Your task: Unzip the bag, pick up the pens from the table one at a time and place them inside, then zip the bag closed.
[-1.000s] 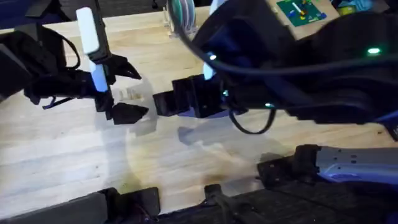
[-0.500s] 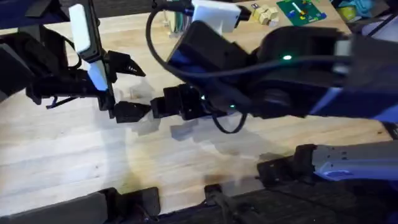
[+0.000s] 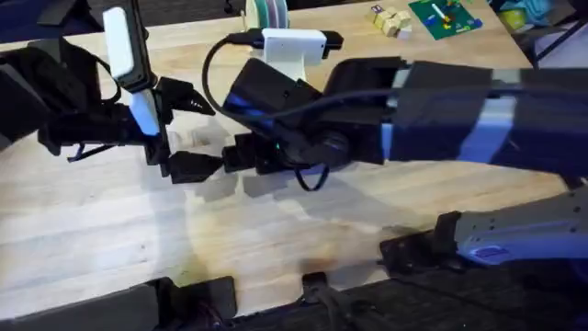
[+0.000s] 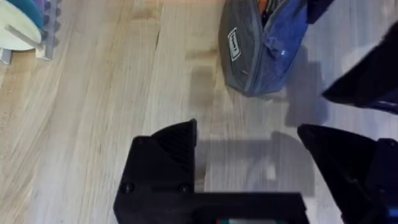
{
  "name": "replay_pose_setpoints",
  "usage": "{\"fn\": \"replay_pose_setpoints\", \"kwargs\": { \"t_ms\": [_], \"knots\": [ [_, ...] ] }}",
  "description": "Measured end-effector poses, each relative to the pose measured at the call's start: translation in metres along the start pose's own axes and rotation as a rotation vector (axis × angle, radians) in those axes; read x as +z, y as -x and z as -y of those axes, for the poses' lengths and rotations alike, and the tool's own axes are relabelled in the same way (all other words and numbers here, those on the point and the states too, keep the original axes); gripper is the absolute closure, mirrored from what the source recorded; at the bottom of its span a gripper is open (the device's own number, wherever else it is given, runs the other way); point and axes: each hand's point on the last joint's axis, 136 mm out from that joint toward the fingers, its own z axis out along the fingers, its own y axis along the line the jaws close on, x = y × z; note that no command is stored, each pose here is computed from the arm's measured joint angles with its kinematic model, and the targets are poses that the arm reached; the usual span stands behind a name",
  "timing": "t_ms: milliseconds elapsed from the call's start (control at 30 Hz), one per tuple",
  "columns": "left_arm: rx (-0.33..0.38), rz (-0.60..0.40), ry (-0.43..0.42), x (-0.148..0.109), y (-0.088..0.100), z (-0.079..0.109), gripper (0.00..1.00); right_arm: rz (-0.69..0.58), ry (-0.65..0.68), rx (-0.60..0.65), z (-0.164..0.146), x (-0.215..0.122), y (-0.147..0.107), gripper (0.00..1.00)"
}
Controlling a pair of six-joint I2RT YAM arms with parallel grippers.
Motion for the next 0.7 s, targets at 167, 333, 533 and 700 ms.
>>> {"fn": "replay_pose_setpoints", "kwargs": {
  "t_ms": [167,333,533,700],
  "knots": [
    [-0.003,0.0,-0.003,0.0,0.0,0.001,0.008,0.029,-0.004,0.045,0.002,0.014,0.016,0.003],
    [-0.005,0.0,-0.005,0.0,0.0,0.001,0.008,0.031,-0.024,0.073,0.008,0.029,0.024,0.105],
    [-0.019,-0.001,-0.016,0.0,0.0,0.005,0.008,0.028,-0.044,0.094,0.016,0.033,0.028,0.381],
    [-0.023,-0.001,-0.019,0.0,0.0,0.006,0.008,0.031,-0.031,0.098,0.013,0.036,0.03,0.711]
  ]
}}
